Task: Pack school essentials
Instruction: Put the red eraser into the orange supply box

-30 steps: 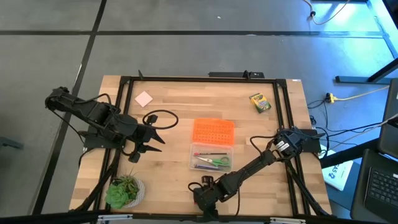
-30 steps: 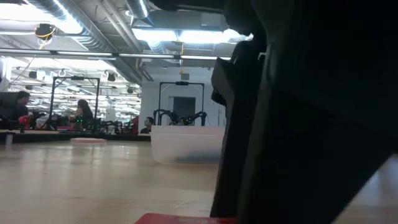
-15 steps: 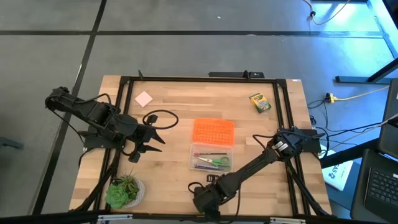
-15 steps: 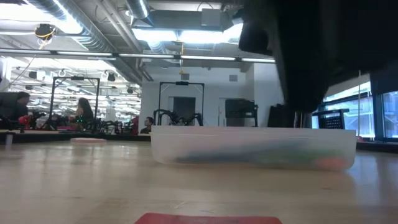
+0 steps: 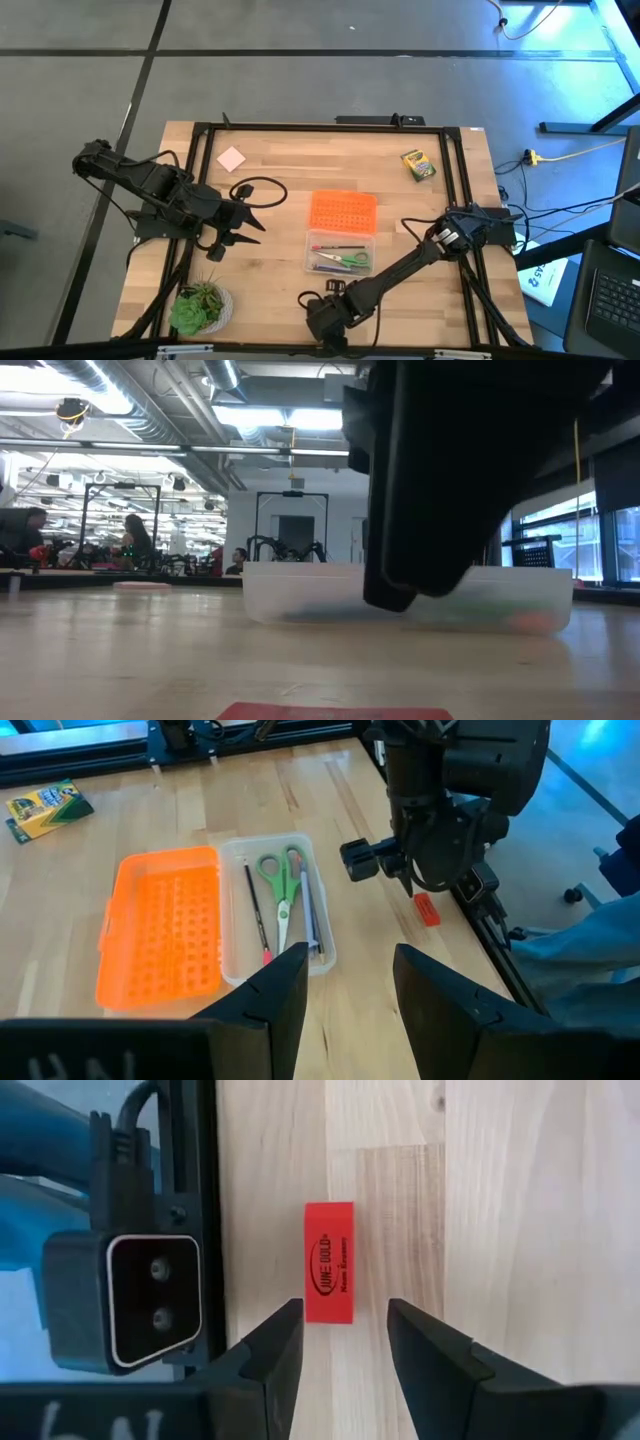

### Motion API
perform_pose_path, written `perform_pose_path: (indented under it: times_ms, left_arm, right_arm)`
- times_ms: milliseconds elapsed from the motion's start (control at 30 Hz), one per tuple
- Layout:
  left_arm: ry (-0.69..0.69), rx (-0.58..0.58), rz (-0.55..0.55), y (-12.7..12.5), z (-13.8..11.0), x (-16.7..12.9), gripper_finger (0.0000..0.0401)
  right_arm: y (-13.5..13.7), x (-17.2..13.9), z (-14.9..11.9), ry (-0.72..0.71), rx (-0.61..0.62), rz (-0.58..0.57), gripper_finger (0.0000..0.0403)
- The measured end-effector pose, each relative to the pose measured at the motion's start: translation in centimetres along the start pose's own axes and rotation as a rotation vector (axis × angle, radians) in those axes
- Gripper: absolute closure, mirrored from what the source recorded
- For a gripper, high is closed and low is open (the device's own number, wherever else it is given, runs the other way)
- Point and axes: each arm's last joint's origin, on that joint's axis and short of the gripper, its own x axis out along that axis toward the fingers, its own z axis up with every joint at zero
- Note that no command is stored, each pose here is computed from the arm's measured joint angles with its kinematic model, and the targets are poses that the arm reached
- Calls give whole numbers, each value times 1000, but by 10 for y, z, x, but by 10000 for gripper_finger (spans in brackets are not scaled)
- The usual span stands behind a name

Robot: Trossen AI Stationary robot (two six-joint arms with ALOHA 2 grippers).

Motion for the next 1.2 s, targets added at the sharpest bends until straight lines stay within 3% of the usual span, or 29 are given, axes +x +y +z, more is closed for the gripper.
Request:
perform_pose_path:
  times_ms: [300,633,967,1200]
  left_arm:
    - [0,0,0,0,0,0,259]
    - [1,0,0,0,0,0,259]
    - [0,0,0,0,0,0,259]
    - [1,0,-1,0,0,0,259]
  right_arm:
    - [-1,0,3,1,4,35,246]
    - [1,-1,4,18,5,75,286]
    - [0,1,3,21,-22,75,213]
    - [-3,21,0,39,-20,46,171]
